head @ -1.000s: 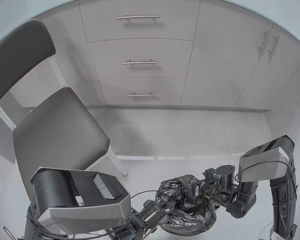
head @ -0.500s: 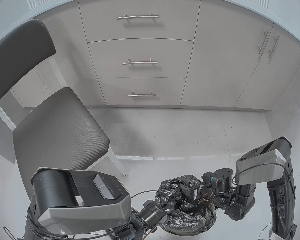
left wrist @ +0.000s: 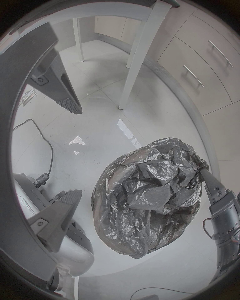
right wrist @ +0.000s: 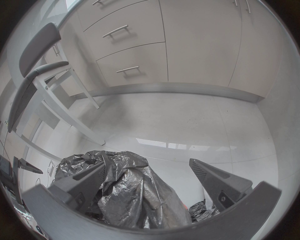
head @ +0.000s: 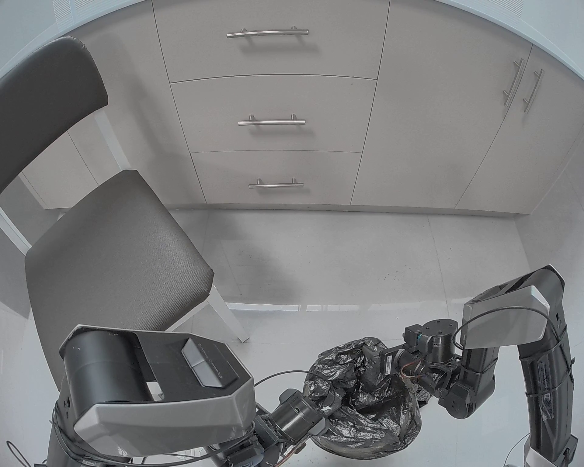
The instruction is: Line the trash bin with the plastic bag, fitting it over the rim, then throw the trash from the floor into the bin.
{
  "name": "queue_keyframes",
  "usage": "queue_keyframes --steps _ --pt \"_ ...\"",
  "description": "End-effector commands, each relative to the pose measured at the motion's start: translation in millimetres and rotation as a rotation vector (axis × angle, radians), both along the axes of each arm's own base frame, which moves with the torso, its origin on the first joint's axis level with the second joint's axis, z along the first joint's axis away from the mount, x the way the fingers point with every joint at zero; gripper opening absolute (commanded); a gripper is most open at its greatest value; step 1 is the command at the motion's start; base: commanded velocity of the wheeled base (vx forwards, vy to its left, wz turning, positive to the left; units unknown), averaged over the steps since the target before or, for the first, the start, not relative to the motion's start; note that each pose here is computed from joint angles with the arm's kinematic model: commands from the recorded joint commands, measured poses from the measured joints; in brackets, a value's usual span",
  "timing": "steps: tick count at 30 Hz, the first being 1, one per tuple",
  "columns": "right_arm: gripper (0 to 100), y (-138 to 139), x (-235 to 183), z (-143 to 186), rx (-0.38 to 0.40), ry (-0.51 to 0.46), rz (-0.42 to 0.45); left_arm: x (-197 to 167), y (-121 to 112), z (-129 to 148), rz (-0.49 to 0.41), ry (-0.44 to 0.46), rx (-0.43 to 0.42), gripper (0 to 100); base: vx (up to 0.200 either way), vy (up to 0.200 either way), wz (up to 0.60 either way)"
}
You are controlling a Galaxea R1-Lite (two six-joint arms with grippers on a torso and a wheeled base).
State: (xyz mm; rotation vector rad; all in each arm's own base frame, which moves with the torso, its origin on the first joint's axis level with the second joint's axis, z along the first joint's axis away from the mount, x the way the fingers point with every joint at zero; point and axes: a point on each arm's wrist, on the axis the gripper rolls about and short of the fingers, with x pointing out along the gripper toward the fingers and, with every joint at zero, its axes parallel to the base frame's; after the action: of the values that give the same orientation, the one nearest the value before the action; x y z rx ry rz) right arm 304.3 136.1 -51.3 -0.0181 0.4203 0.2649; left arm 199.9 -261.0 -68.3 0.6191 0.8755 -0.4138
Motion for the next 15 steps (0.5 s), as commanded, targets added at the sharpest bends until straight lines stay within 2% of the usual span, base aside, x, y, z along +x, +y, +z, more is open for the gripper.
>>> queue_keyframes --steps 1,15 --pt "100 -3 4 2 0.01 -0.023 -0.014 0 0 0 0.0 0.001 0.001 100 0.0 0.0 0.0" --pt "100 -20 17 -10 0.001 -0.017 -0.072 0 0 0 0.001 0.0 -0.001 100 0.0 0.0 0.0"
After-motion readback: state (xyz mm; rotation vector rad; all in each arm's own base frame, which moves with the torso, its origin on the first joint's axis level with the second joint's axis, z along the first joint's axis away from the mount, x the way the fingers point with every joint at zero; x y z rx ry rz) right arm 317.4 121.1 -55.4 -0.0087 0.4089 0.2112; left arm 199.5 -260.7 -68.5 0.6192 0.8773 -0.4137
